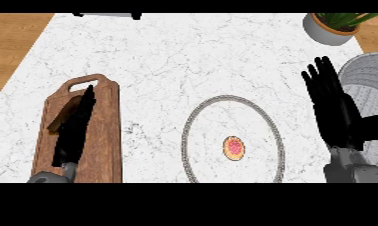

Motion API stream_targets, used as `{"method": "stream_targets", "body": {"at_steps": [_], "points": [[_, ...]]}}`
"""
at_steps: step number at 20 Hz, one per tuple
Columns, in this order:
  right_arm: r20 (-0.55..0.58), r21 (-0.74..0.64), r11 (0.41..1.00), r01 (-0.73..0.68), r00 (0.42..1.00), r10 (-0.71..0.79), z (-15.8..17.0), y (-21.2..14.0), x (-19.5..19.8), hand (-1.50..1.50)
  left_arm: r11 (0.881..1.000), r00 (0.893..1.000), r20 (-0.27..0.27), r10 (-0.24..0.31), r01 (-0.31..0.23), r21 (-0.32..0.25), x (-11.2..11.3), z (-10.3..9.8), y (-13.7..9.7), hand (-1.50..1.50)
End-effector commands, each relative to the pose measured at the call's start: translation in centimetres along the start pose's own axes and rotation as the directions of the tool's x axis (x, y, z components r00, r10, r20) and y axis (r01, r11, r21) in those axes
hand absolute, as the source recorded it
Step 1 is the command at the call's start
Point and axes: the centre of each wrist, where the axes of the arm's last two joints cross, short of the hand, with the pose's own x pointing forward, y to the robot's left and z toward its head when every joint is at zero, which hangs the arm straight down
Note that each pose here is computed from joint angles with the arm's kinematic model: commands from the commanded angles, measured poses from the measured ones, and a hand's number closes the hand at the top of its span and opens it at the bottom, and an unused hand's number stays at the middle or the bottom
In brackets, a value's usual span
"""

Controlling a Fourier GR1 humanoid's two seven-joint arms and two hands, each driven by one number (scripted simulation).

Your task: Pick the cupcake from the placemat and place it in the basket

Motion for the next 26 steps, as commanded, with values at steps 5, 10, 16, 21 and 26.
{"method": "stream_targets", "body": {"at_steps": [5, 10, 16, 21, 26], "points": [[0.224, 0.395, 0.918, -0.032, 0.973, -0.063, -3.1, 9.0, 3.5, 1.5, 0.992, 0.95, -0.297, 0.094, -0.116, -0.058, -2.9, 1.4, -0.4, 0.0], [0.319, 0.657, 0.72, -0.222, 0.948, 0.001, 1.6, 18.4, 1.0, 1.5, 0.984, 0.919, -0.387, 0.08, -0.134, -0.115, -3.5, 1.6, -0.7, 0.0], [0.394, 0.459, 0.724, -0.515, 0.848, 0.354, 3.6, 22.0, -0.1, -1.5, 0.985, 0.905, -0.413, 0.096, -0.147, -0.093, -3.6, 2.6, 1.0, 0.0], [0.428, 0.189, 0.499, -0.846, 0.528, 0.734, 0.3, 18.3, 2.5, -1.5, 0.986, 0.898, -0.426, 0.113, -0.153, -0.061, -4.1, 3.1, 2.3, 0.0], [0.424, 0.139, 0.276, -0.951, 0.309, 0.851, 0.2, 18.3, 10.2, -1.5, 0.988, 0.896, -0.431, 0.102, -0.14, -0.059, -3.5, 3.2, 3.0, 0.0]]}}
